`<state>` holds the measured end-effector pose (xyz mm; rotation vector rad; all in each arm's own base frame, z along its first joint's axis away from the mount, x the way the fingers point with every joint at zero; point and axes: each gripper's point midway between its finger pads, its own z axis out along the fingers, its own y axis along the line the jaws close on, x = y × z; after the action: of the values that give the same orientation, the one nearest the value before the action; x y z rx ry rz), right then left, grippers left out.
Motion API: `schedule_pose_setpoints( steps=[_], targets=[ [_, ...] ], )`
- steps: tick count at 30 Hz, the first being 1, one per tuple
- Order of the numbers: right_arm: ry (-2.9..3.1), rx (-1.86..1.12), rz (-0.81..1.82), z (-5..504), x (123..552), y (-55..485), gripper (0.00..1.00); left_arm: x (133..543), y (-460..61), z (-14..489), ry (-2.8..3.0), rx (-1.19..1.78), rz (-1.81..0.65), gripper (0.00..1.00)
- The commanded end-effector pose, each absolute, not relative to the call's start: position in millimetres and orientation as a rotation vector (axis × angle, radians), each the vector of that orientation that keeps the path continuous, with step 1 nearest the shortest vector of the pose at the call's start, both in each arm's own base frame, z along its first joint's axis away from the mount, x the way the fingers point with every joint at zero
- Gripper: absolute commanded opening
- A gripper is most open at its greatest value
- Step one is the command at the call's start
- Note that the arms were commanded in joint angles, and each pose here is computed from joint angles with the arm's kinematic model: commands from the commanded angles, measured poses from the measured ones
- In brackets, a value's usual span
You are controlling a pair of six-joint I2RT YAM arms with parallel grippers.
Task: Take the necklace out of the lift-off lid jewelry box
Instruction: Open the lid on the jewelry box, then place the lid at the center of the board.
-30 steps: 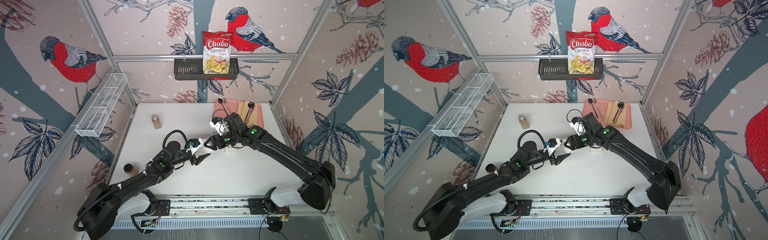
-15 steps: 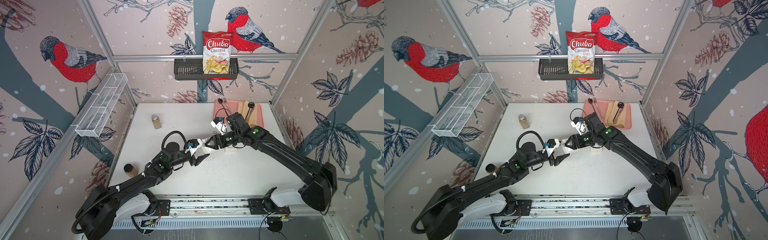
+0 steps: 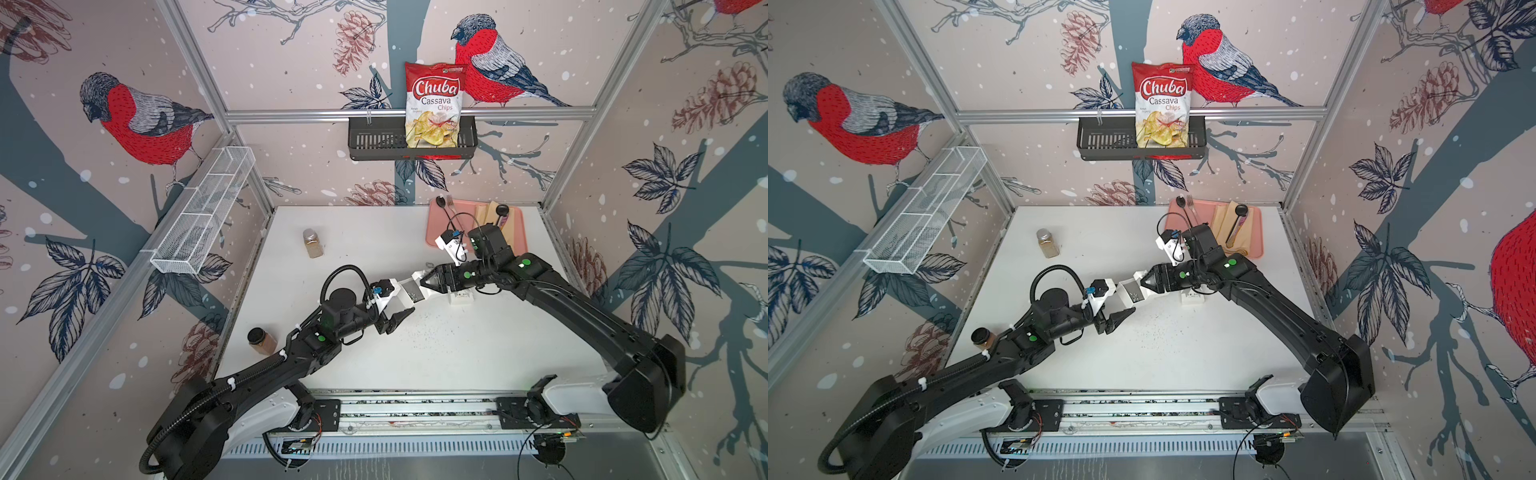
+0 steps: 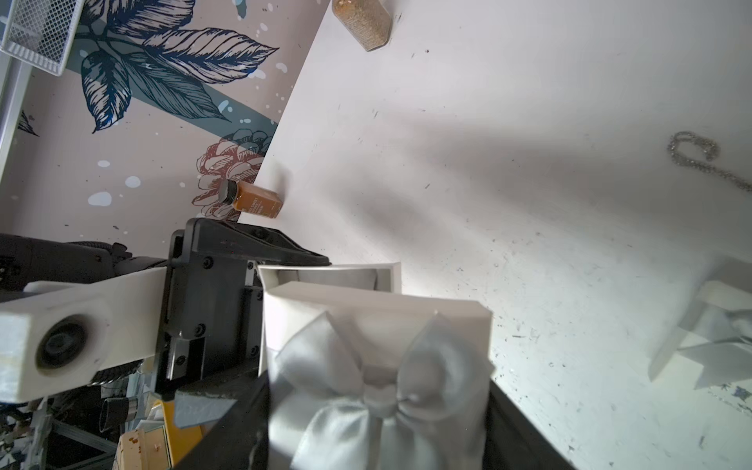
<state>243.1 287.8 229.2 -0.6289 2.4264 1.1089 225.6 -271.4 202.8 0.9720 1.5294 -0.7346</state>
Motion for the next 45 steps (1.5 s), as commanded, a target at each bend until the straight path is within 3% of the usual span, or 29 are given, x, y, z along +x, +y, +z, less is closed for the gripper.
schedule_pose_setpoints(
  steps=[1,8,15,23,29,36,45],
  targets=[
    [2.417,-0.586,1.164,229.9,250.3,287.3,0.73,225.5,-267.3,205.4,1.517,0.946,-0.726,0.65],
    [2.464,-0.479,1.061,212.8,279.3,270.0,0.73,220.8,-255.1,194.3,1.549,0.906,-0.709,0.65],
    [2.6,-0.364,0.717,140.4,322.5,248.8,0.72,213.9,-239.7,179.1,1.57,0.831,-0.709,0.65],
    [2.676,-0.422,0.446,68.7,352.1,273.6,0.71,212.0,-234.5,163.5,1.615,0.811,-0.707,0.65],
    [2.733,-0.487,0.394,38.4,353.5,291.7,0.78,214.6,-232.6,159.0,1.623,0.811,-0.681,0.65],
    [2.702,-0.496,0.398,63.9,347.5,295.6,0.89,217.6,-234.5,162.9,1.599,0.822,-0.664,0.65],
    [2.533,-0.54,0.782,166.6,298.5,299.7,0.81,213.8,-246.2,186.3,1.501,0.888,-0.694,0.65]
  ],
)
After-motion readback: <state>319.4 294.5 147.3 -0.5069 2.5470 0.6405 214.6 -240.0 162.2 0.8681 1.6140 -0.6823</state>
